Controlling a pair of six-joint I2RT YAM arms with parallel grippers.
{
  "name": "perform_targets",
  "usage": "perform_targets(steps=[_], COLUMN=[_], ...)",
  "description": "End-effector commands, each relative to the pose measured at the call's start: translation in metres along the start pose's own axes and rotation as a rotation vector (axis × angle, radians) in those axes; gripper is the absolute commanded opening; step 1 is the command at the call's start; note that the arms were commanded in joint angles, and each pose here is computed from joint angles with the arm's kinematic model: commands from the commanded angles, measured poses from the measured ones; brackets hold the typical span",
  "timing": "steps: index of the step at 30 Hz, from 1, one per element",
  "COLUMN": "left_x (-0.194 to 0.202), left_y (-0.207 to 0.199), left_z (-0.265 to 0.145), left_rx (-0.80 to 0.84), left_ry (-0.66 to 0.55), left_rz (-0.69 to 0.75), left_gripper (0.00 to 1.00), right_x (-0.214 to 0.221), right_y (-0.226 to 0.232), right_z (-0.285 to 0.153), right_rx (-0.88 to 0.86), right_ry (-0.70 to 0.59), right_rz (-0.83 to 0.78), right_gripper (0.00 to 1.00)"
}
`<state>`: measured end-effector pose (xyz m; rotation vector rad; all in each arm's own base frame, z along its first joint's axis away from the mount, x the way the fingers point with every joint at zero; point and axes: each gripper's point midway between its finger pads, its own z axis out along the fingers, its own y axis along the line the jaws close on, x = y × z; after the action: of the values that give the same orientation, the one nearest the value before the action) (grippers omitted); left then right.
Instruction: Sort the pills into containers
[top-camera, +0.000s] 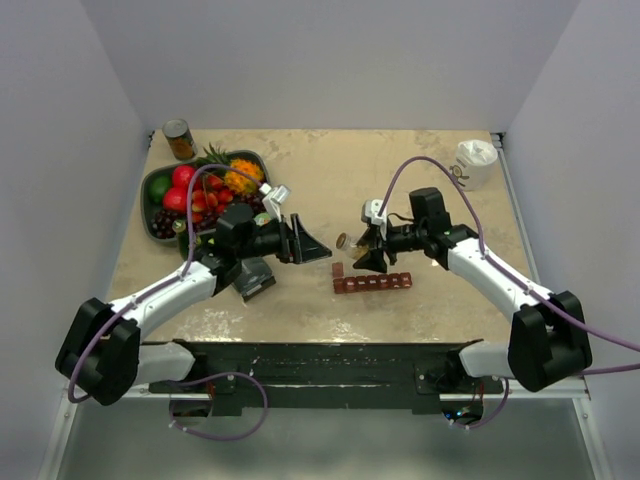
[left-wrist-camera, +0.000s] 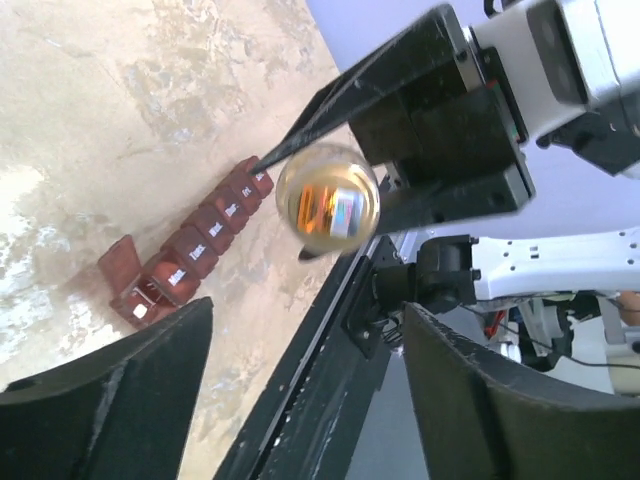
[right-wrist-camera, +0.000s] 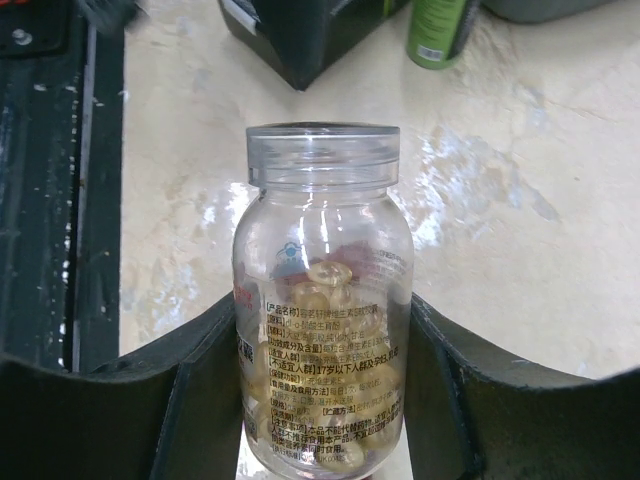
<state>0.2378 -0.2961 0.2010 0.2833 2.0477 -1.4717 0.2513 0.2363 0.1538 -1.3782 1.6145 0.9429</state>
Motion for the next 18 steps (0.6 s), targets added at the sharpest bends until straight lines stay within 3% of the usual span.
perform_targets(steps=[1,4,16,18], left_x=[-0.016,-0.032,-0.057,-0.063], left_y=[-0.025,-0.004,-0.008,0.000], left_z=[-0.026,-0.042,-0.063,-0.068], left_rx=[0.122,0.023,0.016,-0.053], left_ry=[-0.034,-0.082,-0.136,-0.142], left_rz=[0.154,0.243,0.499,0.578], left_gripper=[0.91,0.99,0.99,0.99], right_x=[-0.010,-0.007,-0.002,-0.002], right_y=[-0.003,-0.003,0.007,0.008], right_z=[-0.008,-0.007,-0.009,-0.010], right_rx=[0.024,0.012,-0.041,-0.051], right_ry=[-0.016,-0.005,0.012,0.017], right_rz=[-0.052,-0.053,-0.105,-0.104], right_gripper=[0.00,0.00,0.00,0.00])
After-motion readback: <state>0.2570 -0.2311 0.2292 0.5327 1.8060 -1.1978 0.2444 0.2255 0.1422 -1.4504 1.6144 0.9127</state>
